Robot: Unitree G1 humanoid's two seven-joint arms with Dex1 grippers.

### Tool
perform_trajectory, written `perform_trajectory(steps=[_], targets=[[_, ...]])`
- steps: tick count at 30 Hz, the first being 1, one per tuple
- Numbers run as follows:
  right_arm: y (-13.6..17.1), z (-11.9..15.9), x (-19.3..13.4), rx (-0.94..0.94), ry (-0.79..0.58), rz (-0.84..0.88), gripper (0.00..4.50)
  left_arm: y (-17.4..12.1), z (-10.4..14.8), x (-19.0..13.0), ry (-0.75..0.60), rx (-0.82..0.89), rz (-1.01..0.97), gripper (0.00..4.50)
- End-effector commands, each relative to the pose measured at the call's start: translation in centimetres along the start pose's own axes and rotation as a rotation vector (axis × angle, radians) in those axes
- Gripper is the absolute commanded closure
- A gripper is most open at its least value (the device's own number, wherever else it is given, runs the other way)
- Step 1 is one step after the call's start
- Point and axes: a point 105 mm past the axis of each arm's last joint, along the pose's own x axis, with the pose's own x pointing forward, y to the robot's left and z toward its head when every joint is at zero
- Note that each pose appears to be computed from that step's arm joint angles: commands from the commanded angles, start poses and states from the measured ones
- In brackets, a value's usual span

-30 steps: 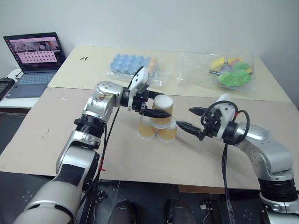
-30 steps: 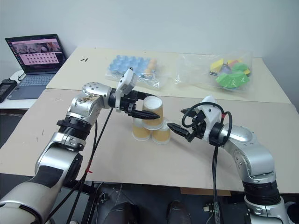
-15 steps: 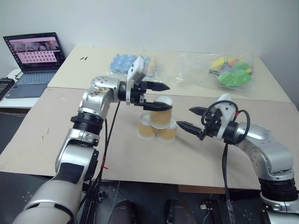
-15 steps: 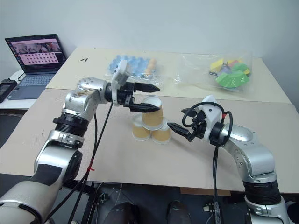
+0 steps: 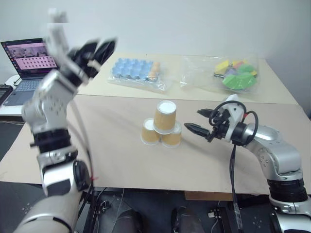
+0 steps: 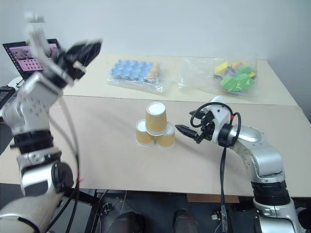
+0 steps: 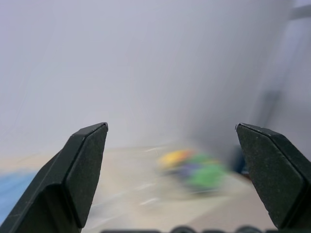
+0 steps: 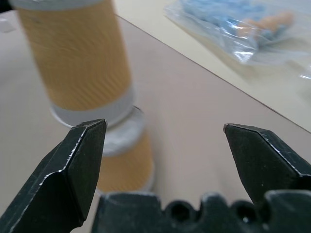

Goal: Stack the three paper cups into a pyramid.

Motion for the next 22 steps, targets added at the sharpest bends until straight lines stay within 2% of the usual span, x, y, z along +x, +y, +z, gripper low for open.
perform_trajectory(steps=[1,3,6,9,13,15,18,22], targets=[[-2.8,1.5,-0.7,-0.041,-0.058,-0.137,0.0,4.1,0.3,-3.5,-0.079,0.091,0.303,0.01],[-3.4,0.9,-0.6,-0.041,-0.041,-0.163,0.0,5.1,-0.7,-4.7,-0.072,0.079,0.379,0.01],[-5.5,-0.8,-0.4,-0.05,0.023,-0.298,0.0,7.2,-3.6,-7.7,-0.008,0.135,0.527,0.01],[-6.5,-1.7,-0.2,-0.038,0.042,-0.385,0.0,7.7,-4.2,-8.8,-0.009,0.178,0.567,0.01],[-10.6,-5.4,-1.9,0.031,0.101,-0.771,0.0,7.6,-4.6,-9.4,-0.028,0.175,0.561,0.01],[-11.4,-7.6,-3.4,0.08,0.112,-0.898,0.0,7.2,-4.8,-9.2,-0.036,0.169,0.53,0.01],[-11.7,-8.1,-4.3,0.11,0.061,-0.951,0.0,7.2,-4.8,-9.1,-0.038,0.197,0.513,0.01],[-11.2,-8.7,-4.0,0.112,0.058,-0.941,0.0,7.0,-5.2,-9.0,-0.038,0.235,0.48,0.01]])
